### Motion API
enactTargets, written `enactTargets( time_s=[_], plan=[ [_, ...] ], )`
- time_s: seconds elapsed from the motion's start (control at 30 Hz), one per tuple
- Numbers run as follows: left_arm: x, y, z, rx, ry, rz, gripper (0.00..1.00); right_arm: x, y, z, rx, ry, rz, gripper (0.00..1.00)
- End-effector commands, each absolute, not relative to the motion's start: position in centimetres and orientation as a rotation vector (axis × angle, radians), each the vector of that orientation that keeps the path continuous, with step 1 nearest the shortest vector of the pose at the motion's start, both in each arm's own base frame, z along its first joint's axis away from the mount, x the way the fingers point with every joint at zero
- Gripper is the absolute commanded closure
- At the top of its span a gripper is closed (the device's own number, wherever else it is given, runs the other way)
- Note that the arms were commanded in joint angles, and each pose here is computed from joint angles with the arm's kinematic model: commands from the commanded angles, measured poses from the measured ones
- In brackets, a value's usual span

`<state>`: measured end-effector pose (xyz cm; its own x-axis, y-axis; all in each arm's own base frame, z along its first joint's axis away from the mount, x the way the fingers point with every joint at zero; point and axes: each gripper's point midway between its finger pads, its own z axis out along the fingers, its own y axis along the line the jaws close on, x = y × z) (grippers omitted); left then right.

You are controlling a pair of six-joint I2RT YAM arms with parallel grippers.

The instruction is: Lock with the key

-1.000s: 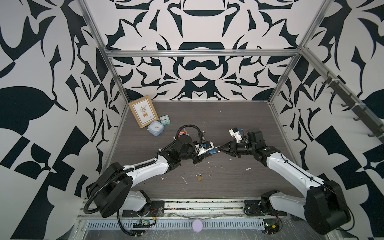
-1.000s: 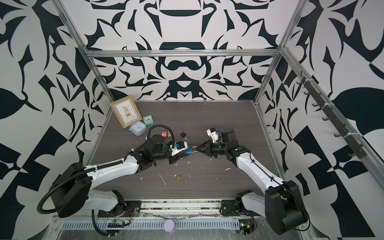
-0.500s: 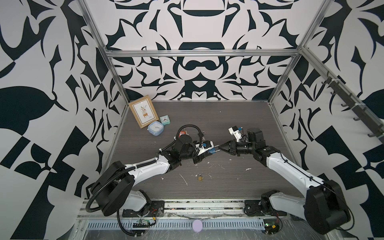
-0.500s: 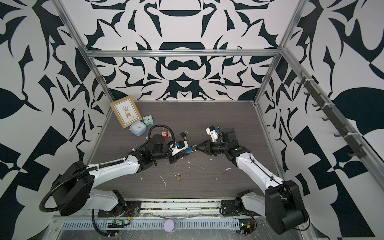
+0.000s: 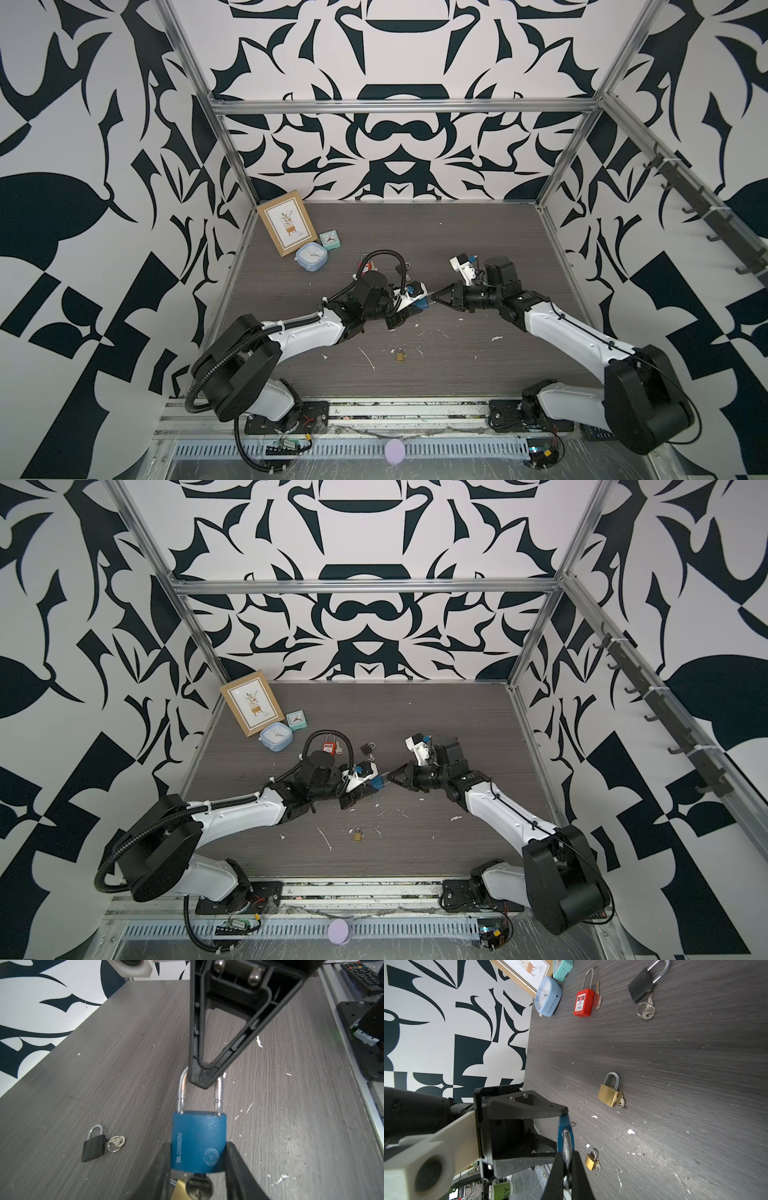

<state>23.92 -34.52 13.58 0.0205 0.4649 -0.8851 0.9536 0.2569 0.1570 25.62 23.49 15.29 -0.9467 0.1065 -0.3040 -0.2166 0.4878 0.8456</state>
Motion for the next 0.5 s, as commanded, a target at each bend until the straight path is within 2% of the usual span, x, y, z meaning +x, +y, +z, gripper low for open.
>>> enactTargets(
  time_s=[0.0, 0.47],
  plan=[
    [26.3, -36.7, 22.7, 1.145, 1.304, -0.648, 1.00, 21.9, 25.6, 14.8, -0.217, 2.507, 1.580, 1.00],
    [27.9, -37.6, 27.8, 1.012, 1.207, -0.672, 1.00, 21.0, 25.9, 11.7, -0.193, 2.605, 1.557, 1.00]
  ],
)
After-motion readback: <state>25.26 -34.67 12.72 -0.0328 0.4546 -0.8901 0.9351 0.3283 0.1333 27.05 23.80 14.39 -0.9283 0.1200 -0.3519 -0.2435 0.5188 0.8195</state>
